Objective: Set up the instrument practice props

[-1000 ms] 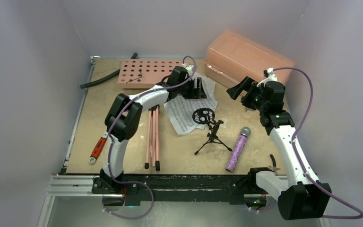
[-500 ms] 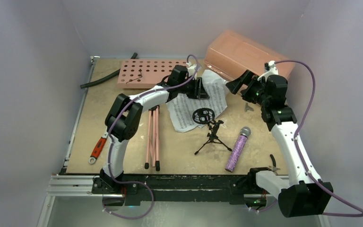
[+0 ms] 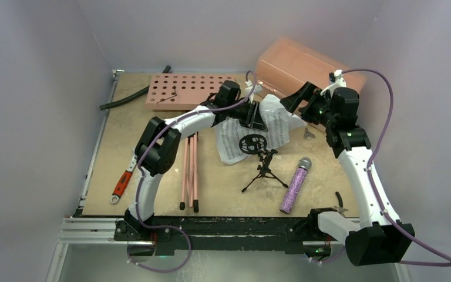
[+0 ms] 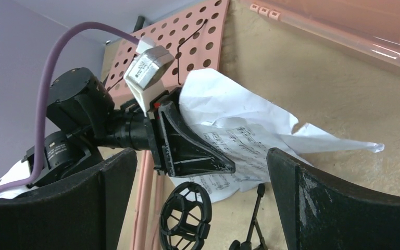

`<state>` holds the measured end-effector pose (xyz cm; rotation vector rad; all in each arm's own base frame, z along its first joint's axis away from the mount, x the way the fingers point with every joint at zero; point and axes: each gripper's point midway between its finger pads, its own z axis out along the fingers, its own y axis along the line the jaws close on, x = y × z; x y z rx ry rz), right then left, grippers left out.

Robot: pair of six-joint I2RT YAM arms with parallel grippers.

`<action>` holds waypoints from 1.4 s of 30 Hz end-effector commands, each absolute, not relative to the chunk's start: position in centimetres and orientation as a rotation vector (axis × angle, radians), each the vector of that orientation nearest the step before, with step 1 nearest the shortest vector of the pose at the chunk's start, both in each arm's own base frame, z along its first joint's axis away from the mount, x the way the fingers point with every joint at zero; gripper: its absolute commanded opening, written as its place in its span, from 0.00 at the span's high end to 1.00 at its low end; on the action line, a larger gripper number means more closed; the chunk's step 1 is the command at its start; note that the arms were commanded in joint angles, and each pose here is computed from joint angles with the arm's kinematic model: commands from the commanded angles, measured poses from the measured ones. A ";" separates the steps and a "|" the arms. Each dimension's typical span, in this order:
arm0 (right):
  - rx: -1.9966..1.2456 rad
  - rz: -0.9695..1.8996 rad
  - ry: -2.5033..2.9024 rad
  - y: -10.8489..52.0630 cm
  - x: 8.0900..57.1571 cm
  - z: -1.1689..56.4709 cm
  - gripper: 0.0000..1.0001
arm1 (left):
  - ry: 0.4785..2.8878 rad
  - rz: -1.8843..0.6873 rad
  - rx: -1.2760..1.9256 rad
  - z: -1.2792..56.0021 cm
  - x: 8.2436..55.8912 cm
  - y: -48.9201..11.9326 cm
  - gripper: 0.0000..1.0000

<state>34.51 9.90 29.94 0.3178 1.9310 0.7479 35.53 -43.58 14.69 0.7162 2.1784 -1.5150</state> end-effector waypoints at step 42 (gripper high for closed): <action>-0.175 0.742 2.199 18.6 42.8 21.1 0.29 | 2.084 -0.344 0.194 24.6 40.0 -25.9 0.01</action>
